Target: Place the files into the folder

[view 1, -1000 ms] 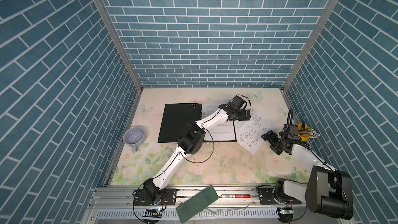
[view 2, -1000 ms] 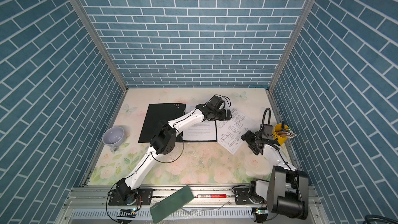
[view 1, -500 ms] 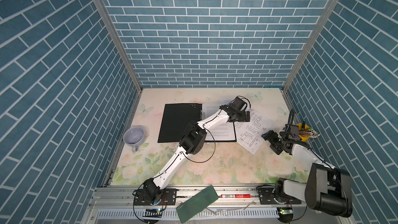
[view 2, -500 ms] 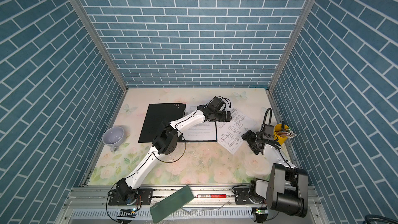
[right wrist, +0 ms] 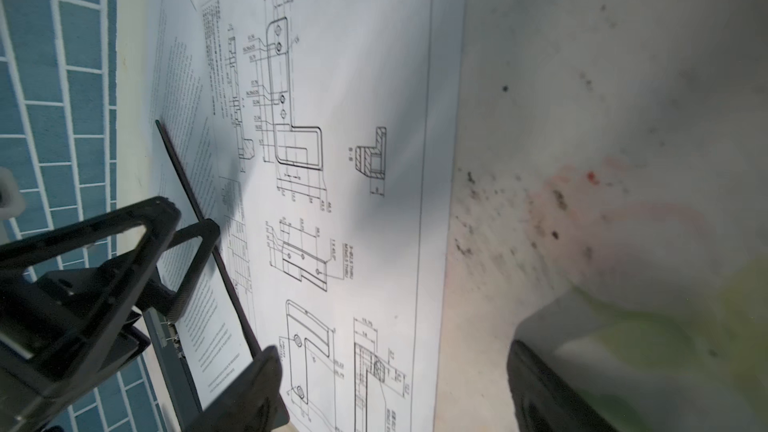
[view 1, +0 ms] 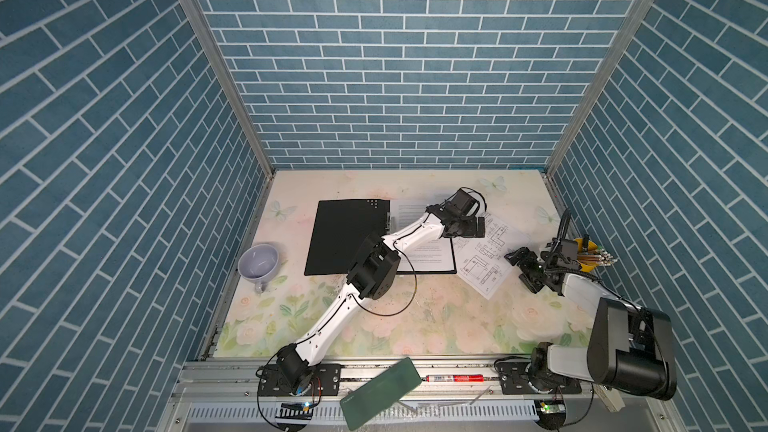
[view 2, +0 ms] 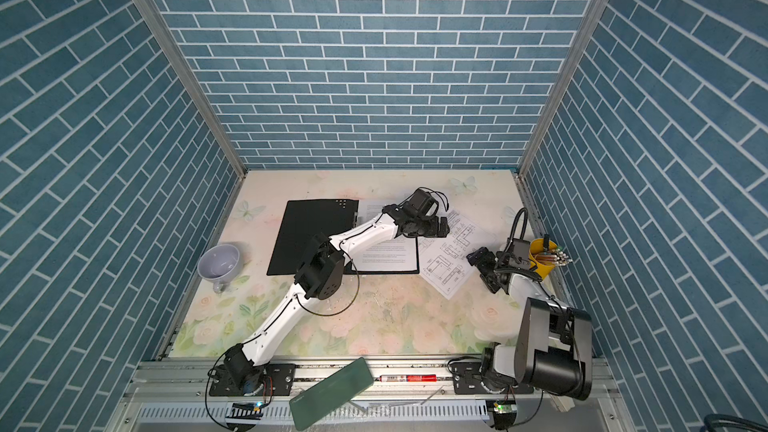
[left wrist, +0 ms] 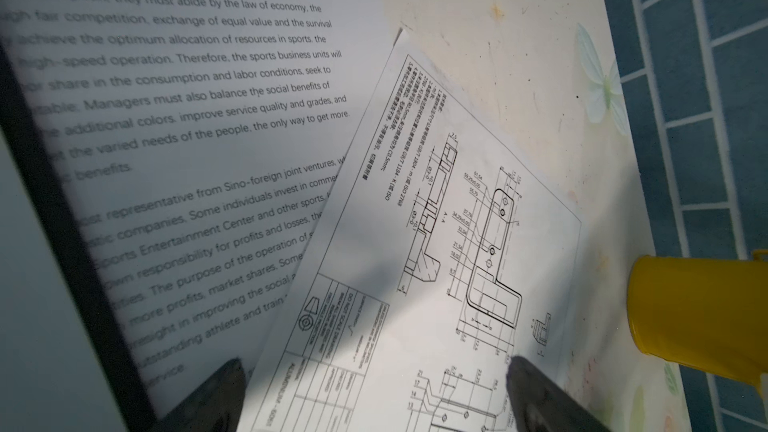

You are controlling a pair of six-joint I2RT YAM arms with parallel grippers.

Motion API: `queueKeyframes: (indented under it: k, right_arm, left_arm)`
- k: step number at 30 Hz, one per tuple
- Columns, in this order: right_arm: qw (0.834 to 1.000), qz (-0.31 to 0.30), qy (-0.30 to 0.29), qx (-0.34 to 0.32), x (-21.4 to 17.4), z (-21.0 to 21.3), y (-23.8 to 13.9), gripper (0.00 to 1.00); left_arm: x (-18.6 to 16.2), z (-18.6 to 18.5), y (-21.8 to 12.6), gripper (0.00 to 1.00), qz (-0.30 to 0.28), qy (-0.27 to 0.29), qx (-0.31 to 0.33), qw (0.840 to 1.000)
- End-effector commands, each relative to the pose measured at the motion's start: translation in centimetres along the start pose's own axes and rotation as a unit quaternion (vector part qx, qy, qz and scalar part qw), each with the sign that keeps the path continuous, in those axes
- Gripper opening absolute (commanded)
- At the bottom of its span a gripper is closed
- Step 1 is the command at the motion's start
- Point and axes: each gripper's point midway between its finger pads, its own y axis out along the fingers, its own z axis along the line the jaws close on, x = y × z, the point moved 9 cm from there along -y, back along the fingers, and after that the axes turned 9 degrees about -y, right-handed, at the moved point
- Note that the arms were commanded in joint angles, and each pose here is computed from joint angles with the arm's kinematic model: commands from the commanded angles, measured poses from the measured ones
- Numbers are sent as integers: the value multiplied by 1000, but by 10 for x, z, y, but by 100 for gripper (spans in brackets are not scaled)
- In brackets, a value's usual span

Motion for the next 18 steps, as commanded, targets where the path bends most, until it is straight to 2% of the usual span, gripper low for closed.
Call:
queueKeyframes:
  k: [1,18]
  right_arm:
    - [998,40,42,-32,-12,-15,10,84]
    - [997,54,55,-25,4,-19,28,84]
  left_arm:
    - [-22,14,8,99,46,-14,34,998]
    - [-29,9,7,99,59,-37,19,997]
